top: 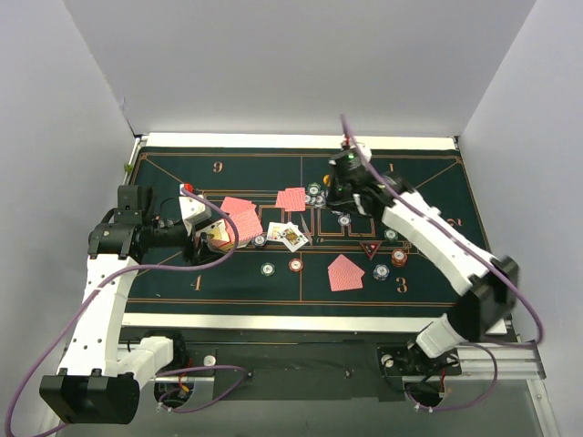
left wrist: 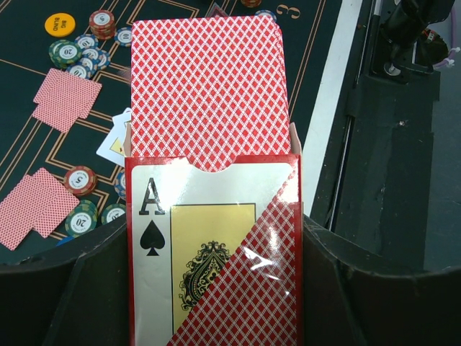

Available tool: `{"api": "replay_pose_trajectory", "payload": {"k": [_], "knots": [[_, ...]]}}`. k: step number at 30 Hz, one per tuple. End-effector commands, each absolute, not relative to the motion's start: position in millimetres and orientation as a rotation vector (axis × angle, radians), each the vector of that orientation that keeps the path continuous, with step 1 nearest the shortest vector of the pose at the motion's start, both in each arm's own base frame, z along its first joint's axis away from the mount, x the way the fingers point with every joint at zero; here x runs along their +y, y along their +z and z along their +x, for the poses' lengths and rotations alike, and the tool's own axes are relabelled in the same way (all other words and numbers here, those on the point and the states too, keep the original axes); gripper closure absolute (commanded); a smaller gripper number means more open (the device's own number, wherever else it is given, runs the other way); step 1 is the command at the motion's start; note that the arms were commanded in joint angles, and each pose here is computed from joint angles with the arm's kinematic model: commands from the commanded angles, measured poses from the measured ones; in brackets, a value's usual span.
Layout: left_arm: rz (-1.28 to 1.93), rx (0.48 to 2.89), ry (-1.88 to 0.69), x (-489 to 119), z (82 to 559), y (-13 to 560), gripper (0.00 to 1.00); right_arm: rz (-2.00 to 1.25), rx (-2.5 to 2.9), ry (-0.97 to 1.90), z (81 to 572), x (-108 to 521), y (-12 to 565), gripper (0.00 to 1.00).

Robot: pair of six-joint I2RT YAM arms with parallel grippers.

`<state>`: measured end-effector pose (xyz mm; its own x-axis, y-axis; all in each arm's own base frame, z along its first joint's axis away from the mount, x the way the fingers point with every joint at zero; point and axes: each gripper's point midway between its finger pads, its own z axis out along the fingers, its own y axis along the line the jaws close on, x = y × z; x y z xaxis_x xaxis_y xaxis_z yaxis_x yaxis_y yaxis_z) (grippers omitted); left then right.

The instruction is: Distribute texas hold em gaming equipment

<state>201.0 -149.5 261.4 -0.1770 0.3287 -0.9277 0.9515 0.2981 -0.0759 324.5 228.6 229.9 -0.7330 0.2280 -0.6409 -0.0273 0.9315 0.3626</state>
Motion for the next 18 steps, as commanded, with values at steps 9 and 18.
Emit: {"api": "replay_pose_trajectory", "payload": {"k": [9,18], "knots": [[1.191,1.590,-0.872,-153,201,285,1.00,-0.015,2.511,-0.112,365,219,139,0.99],[1.192,1.588,-0.875,-153,201,285,1.00,0.035,2.451,0.032,399,254,147,0.83]]}}
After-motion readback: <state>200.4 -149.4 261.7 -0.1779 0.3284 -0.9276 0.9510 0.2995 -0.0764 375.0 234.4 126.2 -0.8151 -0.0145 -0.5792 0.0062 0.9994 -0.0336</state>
